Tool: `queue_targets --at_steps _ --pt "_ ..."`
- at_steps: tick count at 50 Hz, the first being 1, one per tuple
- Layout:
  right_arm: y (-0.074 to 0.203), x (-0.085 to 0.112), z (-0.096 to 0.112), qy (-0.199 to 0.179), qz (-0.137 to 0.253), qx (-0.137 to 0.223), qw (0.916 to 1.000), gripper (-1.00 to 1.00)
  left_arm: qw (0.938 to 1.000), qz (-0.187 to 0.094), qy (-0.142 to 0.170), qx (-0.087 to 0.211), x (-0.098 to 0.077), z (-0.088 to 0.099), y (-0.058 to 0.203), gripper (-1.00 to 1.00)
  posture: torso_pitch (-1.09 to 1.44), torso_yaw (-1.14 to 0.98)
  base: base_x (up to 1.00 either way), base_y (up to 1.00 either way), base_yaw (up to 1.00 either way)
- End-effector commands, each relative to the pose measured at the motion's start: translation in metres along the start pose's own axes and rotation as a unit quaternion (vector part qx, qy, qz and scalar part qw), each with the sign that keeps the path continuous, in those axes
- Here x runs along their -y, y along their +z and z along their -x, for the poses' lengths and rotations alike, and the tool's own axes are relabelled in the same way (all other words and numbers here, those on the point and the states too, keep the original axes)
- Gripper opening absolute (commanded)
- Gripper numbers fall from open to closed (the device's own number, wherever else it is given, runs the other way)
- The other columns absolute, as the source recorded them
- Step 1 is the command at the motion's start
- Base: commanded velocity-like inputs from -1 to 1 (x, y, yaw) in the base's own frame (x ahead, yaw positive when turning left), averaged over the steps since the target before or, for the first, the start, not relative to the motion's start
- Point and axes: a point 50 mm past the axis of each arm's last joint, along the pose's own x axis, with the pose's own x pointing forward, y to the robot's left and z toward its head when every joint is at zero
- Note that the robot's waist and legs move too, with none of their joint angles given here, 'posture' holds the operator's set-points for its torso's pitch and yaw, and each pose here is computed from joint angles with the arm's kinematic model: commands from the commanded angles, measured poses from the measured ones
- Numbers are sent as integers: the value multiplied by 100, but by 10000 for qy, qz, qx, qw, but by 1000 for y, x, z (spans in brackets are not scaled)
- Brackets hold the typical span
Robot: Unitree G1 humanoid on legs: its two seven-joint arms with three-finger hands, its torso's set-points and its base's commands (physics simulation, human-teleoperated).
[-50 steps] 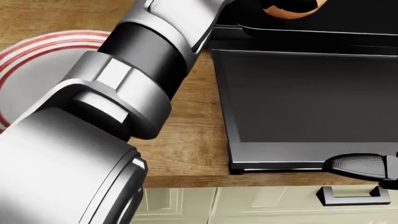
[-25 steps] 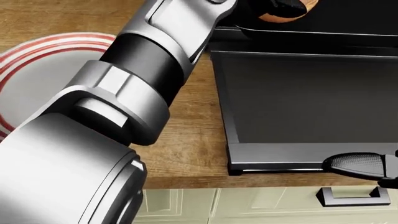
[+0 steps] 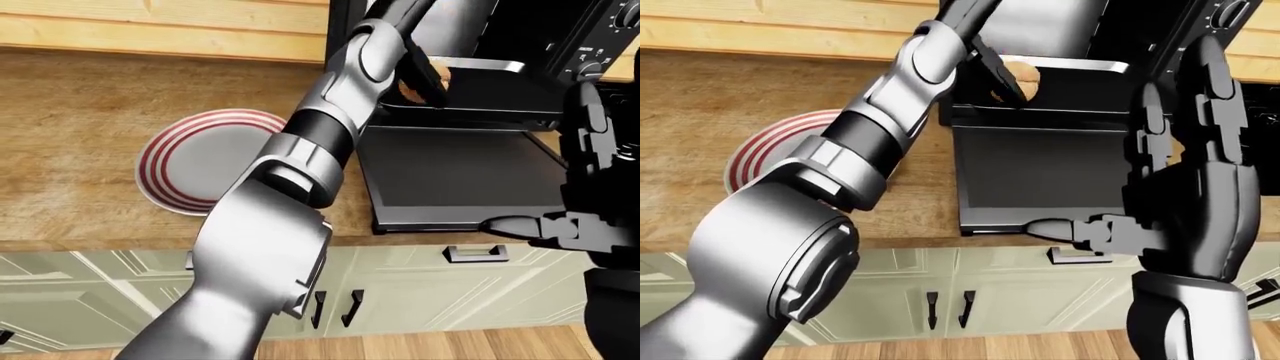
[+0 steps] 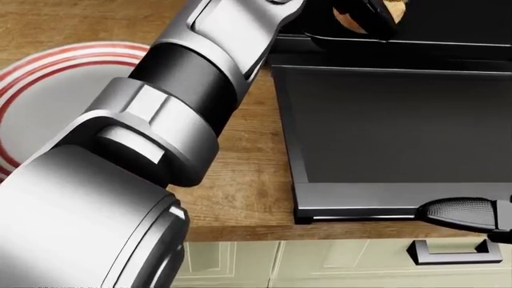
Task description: Place the bread on the tray of the toaster oven.
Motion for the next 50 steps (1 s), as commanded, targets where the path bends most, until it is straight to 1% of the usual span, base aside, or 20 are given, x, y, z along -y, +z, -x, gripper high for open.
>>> queue_targets --at_steps 1,11,22,26,35,42,46,50 --pt "10 -1 0 17 23 301 9995 100 9987 -84 244 437 -15 -3 23 100 0 0 0 0 0" --pt "9 -2 -1 25 14 301 9995 100 9986 -97 225 464 -14 -3 26 100 0 0 0 0 0" --pt "8 -3 0 34 23 290 9996 100 9974 -134 279 649 -18 -5 40 100 0 0 0 0 0" --pt "7 -2 1 27 27 281 9996 100 9958 -208 327 824 -21 -5 53 100 0 0 0 0 0" --pt "6 -5 1 56 13 270 9996 100 9933 -313 402 1033 -27 -6 70 100 0 0 0 0 0" --pt "7 -5 0 59 5 283 9996 100 9930 -346 448 1035 -33 -5 70 100 0 0 0 0 0" --pt "8 -5 -1 68 7 291 9996 100 9926 -362 589 999 -39 -4 66 100 0 0 0 0 0" --pt "8 -6 -1 83 0 292 9995 100 9913 -363 806 973 -50 -1 66 100 0 0 0 0 0"
